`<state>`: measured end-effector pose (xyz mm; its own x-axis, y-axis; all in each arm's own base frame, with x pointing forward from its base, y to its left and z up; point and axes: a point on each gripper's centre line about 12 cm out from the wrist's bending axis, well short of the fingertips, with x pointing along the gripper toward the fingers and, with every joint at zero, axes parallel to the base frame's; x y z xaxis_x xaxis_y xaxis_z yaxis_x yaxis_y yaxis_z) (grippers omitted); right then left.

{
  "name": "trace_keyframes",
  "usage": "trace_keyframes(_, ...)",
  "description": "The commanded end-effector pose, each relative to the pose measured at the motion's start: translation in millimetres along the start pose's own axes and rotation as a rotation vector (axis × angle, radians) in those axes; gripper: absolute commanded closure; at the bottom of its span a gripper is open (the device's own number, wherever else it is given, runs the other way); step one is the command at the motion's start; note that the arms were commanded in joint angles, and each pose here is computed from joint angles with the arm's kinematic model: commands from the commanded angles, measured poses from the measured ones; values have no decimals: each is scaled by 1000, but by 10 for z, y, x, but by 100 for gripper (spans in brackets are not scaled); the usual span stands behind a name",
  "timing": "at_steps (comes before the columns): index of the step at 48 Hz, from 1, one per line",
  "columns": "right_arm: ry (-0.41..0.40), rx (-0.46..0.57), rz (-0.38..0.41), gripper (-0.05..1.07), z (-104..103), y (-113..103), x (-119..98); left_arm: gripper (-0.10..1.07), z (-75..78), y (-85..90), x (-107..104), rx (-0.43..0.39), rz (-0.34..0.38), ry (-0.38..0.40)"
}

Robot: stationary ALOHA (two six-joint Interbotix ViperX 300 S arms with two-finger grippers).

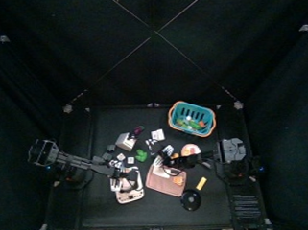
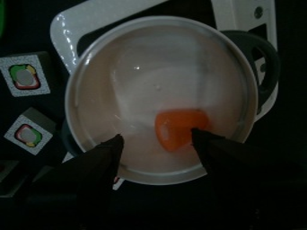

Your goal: Grab carot bottom

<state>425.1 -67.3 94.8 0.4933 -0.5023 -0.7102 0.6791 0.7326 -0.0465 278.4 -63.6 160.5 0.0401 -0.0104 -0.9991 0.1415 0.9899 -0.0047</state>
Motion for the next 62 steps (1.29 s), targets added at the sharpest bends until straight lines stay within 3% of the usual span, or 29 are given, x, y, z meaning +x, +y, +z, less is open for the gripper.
trace_keyframes(1,-24,17,9,8,110,1,-55,2,80,-13,-24,11,-2,-4)
trace_keyframes(32,-20,16,7,8,94,-2,-45,4,169,5,136,25,22,43)
trace_keyframes(52,-17,16,4,8,86,-10,-37,26,183,19,130,16,20,40)
trace_keyframes(62,-14,14,4,8,73,-5,-31,29,227,20,69,12,18,17)
